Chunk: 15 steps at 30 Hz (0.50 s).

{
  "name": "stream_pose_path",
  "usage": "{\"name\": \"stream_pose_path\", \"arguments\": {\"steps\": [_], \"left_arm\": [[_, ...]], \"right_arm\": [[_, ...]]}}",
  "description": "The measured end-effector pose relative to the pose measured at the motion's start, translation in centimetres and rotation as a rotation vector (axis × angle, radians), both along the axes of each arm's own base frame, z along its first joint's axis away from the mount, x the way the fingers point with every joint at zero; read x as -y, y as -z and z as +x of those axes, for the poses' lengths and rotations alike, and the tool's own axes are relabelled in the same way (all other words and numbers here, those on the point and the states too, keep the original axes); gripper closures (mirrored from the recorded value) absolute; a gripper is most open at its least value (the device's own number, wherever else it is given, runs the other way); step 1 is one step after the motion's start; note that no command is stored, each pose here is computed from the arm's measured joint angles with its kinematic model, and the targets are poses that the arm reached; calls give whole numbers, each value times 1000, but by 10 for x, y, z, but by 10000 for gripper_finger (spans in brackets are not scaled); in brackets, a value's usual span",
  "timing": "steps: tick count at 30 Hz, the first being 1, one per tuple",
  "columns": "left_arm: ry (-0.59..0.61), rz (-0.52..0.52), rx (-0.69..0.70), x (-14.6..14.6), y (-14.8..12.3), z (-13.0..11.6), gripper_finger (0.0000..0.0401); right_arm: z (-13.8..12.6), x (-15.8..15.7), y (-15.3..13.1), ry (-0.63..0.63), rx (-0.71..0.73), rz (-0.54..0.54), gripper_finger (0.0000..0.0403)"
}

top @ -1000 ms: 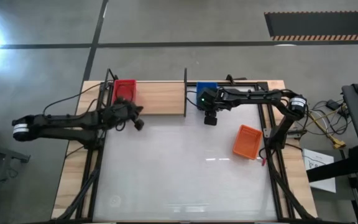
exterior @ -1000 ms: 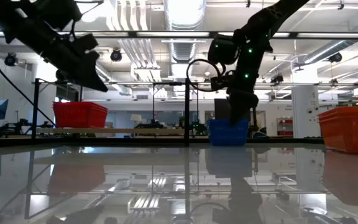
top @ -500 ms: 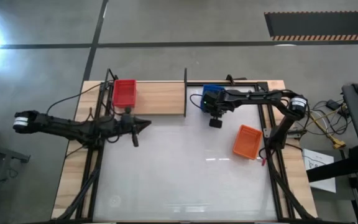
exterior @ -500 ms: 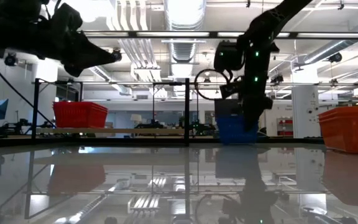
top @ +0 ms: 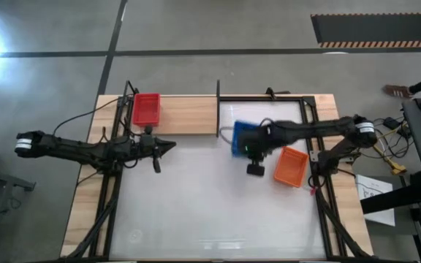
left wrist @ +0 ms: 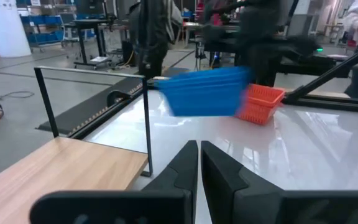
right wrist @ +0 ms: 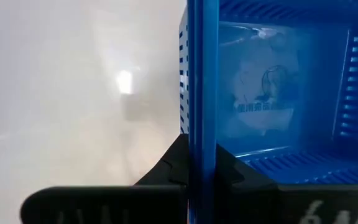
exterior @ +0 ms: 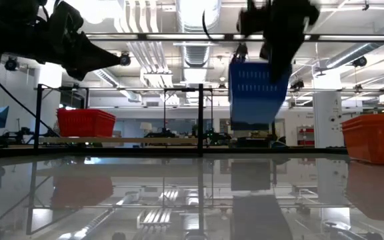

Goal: Stack baskets on shelf by color
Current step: Put the stacked blue bins on the shelf

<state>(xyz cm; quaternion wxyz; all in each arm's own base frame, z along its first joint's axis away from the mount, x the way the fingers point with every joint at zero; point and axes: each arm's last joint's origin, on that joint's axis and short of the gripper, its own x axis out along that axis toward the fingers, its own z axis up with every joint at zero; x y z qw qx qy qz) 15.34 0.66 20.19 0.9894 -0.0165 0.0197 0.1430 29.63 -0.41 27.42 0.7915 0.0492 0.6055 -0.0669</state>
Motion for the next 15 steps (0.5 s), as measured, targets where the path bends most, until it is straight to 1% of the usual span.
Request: {"name": "stream_pose_path", "arguments": {"steps": [3, 5, 7, 11, 13, 15], "left_arm": [[0, -2, -6, 0, 1, 0, 398], [0, -2, -9, 0, 1, 0, 398], [0, 0, -15, 0, 2, 1, 398], [-22, 21, -18, -1, 1, 0, 398], [-53, 23, -3, -2, -1, -2, 398], [-59, 31, 9, -2, -4, -5, 398]], "right_arm": [[6, -37, -16, -79, 69, 85, 393], [15, -58, -24, -140, 133, 108, 393], [29, -74, -32, -199, 222, 114, 393], [62, -86, -43, -294, 342, 95, 393], [81, -84, -44, -321, 372, 71, 393], [102, -75, -43, -324, 386, 47, 393]]}}
